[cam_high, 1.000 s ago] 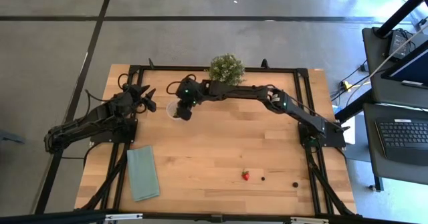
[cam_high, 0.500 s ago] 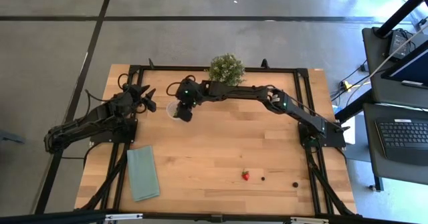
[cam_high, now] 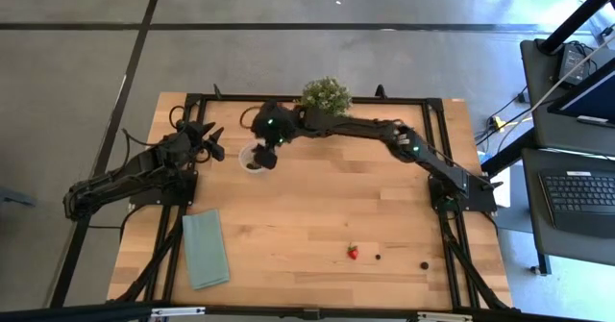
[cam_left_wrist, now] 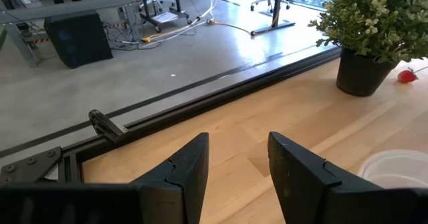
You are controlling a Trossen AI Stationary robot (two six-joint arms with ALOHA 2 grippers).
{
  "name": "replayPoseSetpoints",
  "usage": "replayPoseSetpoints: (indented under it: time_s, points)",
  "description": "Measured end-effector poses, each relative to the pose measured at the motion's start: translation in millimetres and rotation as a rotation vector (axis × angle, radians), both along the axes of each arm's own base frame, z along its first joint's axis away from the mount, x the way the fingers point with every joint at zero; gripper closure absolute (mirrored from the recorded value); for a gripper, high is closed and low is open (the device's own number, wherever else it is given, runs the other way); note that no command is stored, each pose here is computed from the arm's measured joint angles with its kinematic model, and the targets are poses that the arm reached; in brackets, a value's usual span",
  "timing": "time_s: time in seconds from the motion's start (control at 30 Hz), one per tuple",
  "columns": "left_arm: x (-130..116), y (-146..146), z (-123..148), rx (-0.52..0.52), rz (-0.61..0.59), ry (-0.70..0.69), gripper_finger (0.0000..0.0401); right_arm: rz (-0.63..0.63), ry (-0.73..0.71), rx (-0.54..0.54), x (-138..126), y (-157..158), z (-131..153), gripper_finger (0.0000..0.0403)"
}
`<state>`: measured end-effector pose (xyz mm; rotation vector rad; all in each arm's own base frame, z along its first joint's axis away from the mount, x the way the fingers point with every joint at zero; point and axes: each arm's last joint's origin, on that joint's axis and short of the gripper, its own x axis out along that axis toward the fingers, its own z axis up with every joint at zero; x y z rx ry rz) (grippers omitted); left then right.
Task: Pick and placing Produce into tupperware
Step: Put the red strawberry into the transparent container
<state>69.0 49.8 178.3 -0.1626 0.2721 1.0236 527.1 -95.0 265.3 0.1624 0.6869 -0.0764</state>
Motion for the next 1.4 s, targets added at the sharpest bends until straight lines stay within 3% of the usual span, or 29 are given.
replayPoseSetpoints:
  time_s: [0.13,0.37,0.6,0.93,1.17,1.4]
  points:
    - [0,0,0,0.0,0.0,-0.001,0.0256,0.006,-0.059,-0.04,-29,-3,57,0.0162]
    - [0,0,0,0.0,0.001,0.0,0.0256,-0.046,-0.015,-0.117,-89,-7,124,0.0162]
    - [0,0,0,0.0,0.0,0.0,0.0256,-0.186,0.188,-0.135,-149,-14,151,0.0162]
    - [0,0,0,0.001,0.0,0.002,0.0256,-0.313,0.194,-0.161,-202,-11,188,0.0162]
    - [0,0,0,0.003,0.003,0.003,0.0256,-0.403,0.186,-0.174,-239,-7,188,0.0162]
    - [0,0,0,0.003,0.004,0.002,0.0256,-0.441,0.018,-0.187,-277,2,138,0.0162]
